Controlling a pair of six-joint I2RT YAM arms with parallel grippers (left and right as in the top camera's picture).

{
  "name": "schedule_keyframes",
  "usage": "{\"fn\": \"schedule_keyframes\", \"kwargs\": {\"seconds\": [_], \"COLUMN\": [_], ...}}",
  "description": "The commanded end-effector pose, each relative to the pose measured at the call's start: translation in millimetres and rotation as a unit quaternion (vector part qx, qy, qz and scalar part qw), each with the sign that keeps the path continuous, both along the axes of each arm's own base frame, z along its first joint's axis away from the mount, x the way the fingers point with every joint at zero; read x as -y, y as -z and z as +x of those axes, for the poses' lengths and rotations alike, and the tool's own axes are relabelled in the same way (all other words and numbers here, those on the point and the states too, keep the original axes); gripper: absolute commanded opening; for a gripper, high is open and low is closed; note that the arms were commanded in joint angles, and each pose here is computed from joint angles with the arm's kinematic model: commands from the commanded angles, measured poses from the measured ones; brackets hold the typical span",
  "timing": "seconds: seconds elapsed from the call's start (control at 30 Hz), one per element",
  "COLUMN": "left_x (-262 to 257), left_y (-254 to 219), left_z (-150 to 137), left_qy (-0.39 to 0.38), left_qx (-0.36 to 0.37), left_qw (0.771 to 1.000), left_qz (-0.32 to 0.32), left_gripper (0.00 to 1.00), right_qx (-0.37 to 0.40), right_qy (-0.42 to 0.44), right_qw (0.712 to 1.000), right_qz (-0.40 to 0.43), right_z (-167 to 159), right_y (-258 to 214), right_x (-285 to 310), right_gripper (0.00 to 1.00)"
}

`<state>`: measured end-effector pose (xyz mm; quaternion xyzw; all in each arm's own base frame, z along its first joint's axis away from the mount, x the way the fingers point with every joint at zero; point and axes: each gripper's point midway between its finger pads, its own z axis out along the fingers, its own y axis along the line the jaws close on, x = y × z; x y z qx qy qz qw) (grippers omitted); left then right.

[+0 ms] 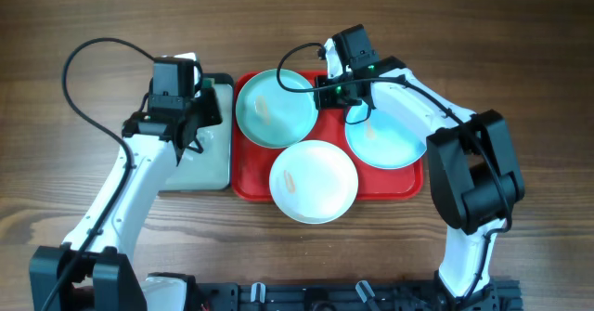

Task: Clean dirty plates on tray and stack at the side
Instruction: 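Scrub the blue plate with the sponge held in the left gripper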

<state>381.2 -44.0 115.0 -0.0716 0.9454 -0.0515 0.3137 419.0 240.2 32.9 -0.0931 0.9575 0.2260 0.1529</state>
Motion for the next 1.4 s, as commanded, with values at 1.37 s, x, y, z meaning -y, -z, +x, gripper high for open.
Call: {"fn": "schedule_keyframes", "kwargs": {"seconds": [1.37], "left_x": [91.8], "left_y": [90.9], "left_z": [33.9], "left_qy": [-0.001], "left_qx": [-0.145], "left_qw": [0.985], "left_qz": [-0.091], "left_gripper": [0.04], "right_qx": [-0.008], "right_qy": [0.002], "right_qw": [1.000], "right_qz": [-0.009], "right_z": [-0.9], "right_y": [11.1], "right_x": [1.4], "right_gripper": [0.04]}}
